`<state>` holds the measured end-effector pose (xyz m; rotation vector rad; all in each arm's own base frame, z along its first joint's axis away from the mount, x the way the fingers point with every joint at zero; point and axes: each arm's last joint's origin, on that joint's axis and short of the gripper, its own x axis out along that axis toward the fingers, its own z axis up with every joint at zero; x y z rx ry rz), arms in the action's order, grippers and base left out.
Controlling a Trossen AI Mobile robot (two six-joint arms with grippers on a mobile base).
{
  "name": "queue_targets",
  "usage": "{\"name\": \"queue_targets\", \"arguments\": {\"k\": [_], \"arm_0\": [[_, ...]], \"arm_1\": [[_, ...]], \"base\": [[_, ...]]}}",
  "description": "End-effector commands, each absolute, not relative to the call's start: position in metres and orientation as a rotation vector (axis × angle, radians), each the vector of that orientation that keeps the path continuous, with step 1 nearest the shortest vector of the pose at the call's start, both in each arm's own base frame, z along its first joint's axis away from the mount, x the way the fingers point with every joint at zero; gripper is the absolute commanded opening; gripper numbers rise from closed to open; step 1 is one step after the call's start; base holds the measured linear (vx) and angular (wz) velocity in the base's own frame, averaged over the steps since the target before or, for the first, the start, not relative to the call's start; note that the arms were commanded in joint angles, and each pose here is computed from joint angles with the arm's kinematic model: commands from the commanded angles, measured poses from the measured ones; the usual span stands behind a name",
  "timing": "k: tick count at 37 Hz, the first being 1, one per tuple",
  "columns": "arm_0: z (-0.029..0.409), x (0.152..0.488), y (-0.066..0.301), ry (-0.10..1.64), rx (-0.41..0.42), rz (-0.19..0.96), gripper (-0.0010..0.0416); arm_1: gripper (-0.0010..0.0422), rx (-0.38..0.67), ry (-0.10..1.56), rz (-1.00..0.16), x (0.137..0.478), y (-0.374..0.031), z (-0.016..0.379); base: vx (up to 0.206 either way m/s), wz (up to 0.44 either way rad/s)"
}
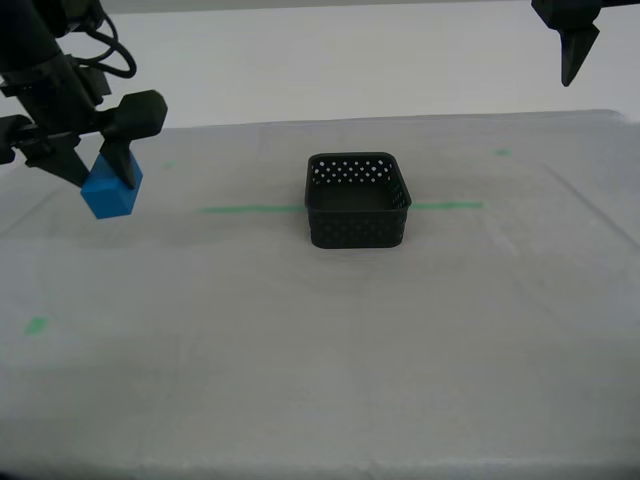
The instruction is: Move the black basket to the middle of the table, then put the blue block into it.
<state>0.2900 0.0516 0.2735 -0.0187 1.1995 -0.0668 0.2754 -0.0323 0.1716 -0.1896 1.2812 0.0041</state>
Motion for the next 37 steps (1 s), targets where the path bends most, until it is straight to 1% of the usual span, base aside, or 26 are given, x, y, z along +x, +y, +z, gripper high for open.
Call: {"name": "queue_targets", "arguments": {"k": [1,18,30,37], "arm_0": [[0.274,0.290,0.052,1.197,-0.020,-0.069,0.0398],[0.274,0.290,0.051,1.198,-0.019,-0.069,0.0398],[0.274,0.290,0.051,1.198,-0.019,-0.069,0.0398],[0.274,0.290,0.051,1.198,-0.019,-0.069,0.0399]], "arm_1": [[-0.0001,-0.196,1.256,-0.014,0.280,-0.042,0.180],[-0.0001,-0.255,1.130,-0.054,0.297,-0.080,0.221],[-0.0001,-0.286,1.094,-0.079,0.302,-0.096,0.245],[-0.0001,-0.279,1.107,-0.087,0.301,-0.101,0.263]], "base": [[0.000,0.000],[0.000,0.000],[0.000,0.000],[0.000,0.000]]}}
